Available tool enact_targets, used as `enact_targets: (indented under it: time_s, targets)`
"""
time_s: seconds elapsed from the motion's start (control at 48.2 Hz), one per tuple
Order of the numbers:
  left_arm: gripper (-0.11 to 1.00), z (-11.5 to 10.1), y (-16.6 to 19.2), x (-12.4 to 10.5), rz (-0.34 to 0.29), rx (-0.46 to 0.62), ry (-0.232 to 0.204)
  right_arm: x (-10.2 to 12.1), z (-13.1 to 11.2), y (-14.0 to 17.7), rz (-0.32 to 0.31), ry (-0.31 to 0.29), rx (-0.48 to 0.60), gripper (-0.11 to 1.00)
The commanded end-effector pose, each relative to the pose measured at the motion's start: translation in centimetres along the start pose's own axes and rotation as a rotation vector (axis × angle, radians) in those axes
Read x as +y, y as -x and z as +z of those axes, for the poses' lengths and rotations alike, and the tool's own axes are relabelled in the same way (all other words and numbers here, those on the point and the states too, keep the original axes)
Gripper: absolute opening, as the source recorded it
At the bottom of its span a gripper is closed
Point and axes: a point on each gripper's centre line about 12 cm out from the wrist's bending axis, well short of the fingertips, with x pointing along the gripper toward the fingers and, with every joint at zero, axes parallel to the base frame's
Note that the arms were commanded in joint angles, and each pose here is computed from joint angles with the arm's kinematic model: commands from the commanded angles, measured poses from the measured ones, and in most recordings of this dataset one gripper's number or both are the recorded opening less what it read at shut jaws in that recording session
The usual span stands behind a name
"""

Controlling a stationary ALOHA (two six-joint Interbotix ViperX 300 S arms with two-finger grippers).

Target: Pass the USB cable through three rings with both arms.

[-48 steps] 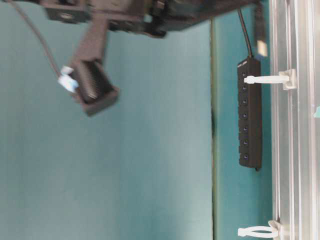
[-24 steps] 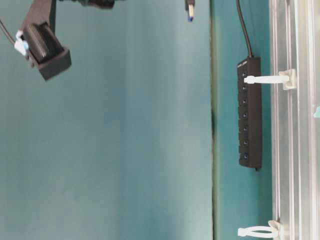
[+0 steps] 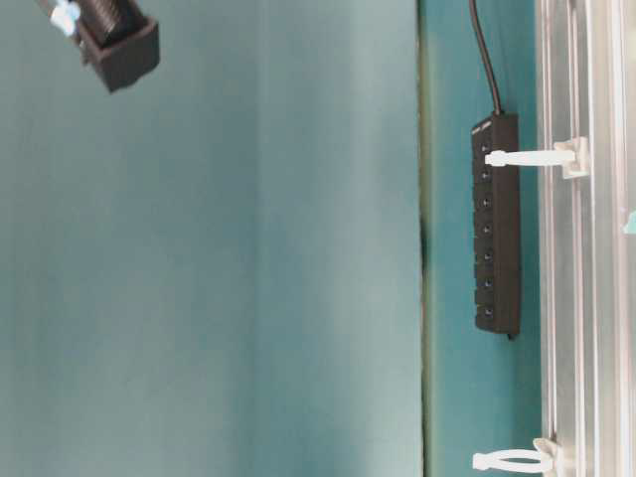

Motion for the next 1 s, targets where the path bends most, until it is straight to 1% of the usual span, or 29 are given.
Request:
enact_targets:
  time_s: [0.0, 0.124, 0.352, 0.498, 0.85, 0.974]
  targets:
    - [0.02, 1.3, 0.2, 0.0, 0.001, -0.037, -0.001, 0.0, -0.3, -0.2, -0.002, -0.004, -0.047, -0.08]
    - [0.02, 1.3, 0.2, 0.1, 0.006, -0.038, 0.0, 0.2, -0.7, -1.8, 0.004, -0.011, -0.06, -0.08]
    - [0.02, 1.4, 0.3, 0.1, 0.006, -0.042, 0.006, 0.5, -1.4, -3.6, 0.01, -0.056, -0.089, -0.08]
    - [0.02, 1.5, 0.3, 0.1, 0.006, -0.043, 0.009, 0.6, -1.5, -4.3, 0.012, -0.055, -0.117, -0.08]
    - [0.02, 1.5, 0.3, 0.1, 0.006, -0.042, 0.011, 0.6, -2.2, -5.9, 0.016, -0.062, -0.124, -0.08]
    - [0.02, 1.5, 0.2, 0.1, 0.006, -0.04, 0.011, 0.3, -2.1, -6.3, 0.016, -0.071, -0.155, -0.08]
